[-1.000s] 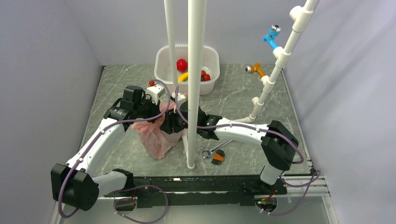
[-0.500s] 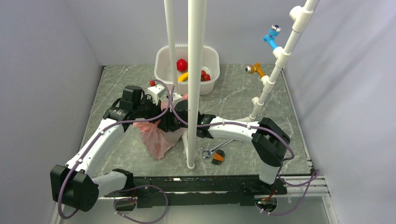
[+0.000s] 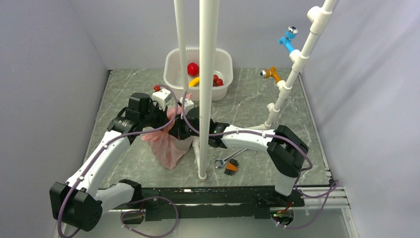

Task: Take the fake fruits out of the plastic bag

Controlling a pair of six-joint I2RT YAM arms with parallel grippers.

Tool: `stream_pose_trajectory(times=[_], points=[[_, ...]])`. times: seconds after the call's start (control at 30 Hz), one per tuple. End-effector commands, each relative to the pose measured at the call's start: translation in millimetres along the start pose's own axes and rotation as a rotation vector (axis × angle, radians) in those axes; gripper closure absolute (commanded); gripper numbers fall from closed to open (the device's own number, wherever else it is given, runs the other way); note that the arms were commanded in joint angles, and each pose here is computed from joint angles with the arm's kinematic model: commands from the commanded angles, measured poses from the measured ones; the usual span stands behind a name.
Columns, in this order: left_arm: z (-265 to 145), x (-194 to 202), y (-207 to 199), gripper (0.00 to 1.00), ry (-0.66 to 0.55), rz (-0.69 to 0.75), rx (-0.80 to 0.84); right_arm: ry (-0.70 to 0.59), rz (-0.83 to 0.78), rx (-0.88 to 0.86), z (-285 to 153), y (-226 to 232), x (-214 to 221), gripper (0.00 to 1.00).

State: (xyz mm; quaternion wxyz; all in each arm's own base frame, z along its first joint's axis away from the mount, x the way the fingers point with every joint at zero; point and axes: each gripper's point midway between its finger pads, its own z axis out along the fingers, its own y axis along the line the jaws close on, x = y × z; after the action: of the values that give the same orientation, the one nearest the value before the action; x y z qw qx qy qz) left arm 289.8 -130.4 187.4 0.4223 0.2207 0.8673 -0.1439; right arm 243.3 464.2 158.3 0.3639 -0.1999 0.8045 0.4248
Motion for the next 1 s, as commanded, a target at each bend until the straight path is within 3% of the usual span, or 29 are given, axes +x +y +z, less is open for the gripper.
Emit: stream_pose_trajectory(times=[0.0,0.57,0.83,0.97], points=[[-14,-22,40,1.0,-0.091,-0.007,-0.221,0.037,-0.007,0.023,-23,-10,18,1.0],[-31,-25,60,1.0,-0.147,-0.021,-0.35,0.144,-0.015,0.088,-67,-42,72,1.0],[-20,-26,43,1.0,-0.13,0.012,-0.236,0.084,-0.14,0.139,-83,-31,24,1.0],[-17,-23,42,1.0,-0.108,0.01,-0.226,0.023,-0.181,0.107,-81,-16,-5,0.84]])
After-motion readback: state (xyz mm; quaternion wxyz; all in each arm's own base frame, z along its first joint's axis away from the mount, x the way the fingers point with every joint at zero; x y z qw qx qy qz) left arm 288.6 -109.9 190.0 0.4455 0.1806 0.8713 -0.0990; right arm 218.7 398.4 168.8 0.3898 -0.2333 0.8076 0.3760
